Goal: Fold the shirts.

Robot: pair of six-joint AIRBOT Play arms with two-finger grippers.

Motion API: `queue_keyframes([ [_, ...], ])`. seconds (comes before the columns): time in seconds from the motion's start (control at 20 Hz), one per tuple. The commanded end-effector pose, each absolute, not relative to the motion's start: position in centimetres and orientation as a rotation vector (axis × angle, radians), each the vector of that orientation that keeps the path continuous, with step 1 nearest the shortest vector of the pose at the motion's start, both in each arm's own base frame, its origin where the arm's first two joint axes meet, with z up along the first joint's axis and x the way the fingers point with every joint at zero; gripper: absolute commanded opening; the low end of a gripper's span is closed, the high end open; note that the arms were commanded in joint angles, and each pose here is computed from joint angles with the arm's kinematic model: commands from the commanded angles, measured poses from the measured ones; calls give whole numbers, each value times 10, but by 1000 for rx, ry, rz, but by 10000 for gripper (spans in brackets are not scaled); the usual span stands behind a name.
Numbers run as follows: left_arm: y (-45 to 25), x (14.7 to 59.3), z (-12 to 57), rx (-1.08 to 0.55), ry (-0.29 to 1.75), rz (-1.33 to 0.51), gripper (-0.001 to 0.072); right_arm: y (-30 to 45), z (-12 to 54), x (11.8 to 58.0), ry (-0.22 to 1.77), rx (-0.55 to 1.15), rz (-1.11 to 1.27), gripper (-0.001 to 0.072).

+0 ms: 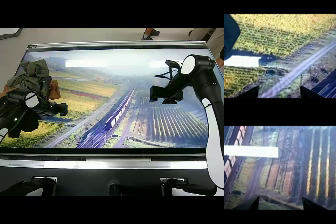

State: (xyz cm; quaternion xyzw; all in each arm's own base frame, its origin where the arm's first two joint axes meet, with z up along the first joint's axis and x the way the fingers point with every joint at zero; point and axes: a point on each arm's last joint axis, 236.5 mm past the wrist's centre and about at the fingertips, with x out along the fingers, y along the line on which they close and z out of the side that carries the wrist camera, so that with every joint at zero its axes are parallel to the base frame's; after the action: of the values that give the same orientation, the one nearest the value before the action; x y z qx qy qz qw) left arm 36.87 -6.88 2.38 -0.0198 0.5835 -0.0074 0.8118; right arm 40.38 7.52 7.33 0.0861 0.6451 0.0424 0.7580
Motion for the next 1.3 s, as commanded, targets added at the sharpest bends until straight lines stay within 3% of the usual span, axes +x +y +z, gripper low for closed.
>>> queue_keyframes([
  [0.0,-69,369,24,-42,1246,-15,589,76,73,404,1406,187,93,631],
  [0.55,-90,413,44,-138,1046,-72,599,76,81,436,1265,191,99,631],
  [0.65,-83,436,64,-151,938,-64,720,77,85,446,1222,196,100,631],
  [0.85,48,467,113,-333,862,220,720,74,87,454,1184,187,89,631],
  [0.95,139,445,109,-503,908,405,720,74,86,451,1198,187,90,631],
  [1.1,222,370,59,-779,1074,597,720,75,85,447,1214,188,93,631],
  [1.25,239,338,19,-1004,1109,538,720,76,85,448,1210,185,104,630],
])
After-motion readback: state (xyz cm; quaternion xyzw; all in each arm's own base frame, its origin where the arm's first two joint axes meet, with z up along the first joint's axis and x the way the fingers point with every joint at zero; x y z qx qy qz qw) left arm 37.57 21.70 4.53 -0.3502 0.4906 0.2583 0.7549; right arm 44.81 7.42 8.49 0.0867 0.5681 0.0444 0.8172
